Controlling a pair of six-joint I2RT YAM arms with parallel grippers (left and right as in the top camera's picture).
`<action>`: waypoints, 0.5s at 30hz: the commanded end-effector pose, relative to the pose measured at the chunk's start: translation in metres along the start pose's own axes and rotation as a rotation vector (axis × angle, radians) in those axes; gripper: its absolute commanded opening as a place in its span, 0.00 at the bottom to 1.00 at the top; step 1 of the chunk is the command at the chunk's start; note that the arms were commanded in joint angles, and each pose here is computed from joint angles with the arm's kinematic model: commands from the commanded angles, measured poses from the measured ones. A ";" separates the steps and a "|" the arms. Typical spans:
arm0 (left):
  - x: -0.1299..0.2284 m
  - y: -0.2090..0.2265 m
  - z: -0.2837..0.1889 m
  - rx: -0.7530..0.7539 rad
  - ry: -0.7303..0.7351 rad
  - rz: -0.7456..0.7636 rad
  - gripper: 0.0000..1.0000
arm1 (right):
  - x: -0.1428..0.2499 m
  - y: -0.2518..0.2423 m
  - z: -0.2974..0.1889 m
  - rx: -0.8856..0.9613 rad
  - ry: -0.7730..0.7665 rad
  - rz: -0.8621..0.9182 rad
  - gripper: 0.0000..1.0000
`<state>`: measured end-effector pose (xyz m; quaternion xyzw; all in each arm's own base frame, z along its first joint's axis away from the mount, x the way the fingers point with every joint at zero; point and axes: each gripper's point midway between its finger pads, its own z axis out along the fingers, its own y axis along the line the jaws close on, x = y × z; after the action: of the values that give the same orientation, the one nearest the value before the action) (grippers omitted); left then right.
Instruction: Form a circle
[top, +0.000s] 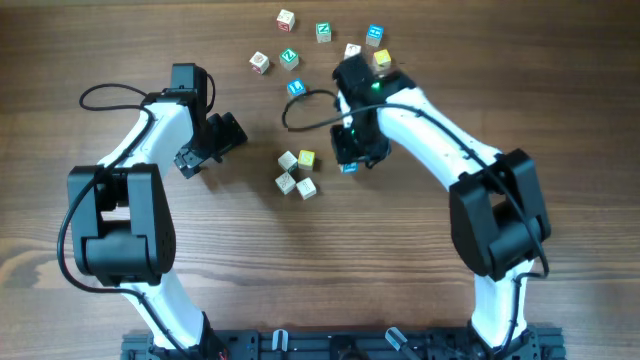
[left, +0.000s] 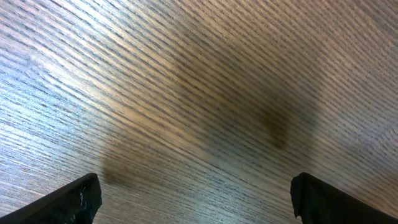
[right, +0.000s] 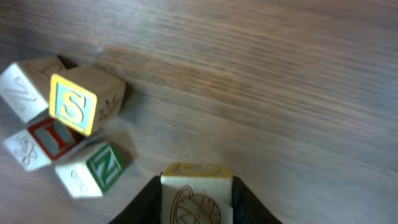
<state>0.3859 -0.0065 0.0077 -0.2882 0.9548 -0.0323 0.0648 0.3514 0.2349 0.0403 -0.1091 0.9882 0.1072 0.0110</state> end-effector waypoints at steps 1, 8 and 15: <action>0.001 0.004 0.005 -0.017 0.007 -0.009 1.00 | 0.007 0.010 0.016 -0.021 -0.004 0.023 0.22; 0.001 0.004 0.005 -0.017 0.007 -0.009 1.00 | 0.007 0.006 0.026 -0.005 -0.025 0.062 0.27; 0.001 0.004 0.005 -0.017 0.007 -0.009 1.00 | 0.003 0.005 0.028 0.001 -0.046 0.078 0.52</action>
<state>0.3857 -0.0065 0.0077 -0.2882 0.9549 -0.0322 0.0645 0.3463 0.2470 0.0145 -0.0749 0.9900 0.1169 0.0243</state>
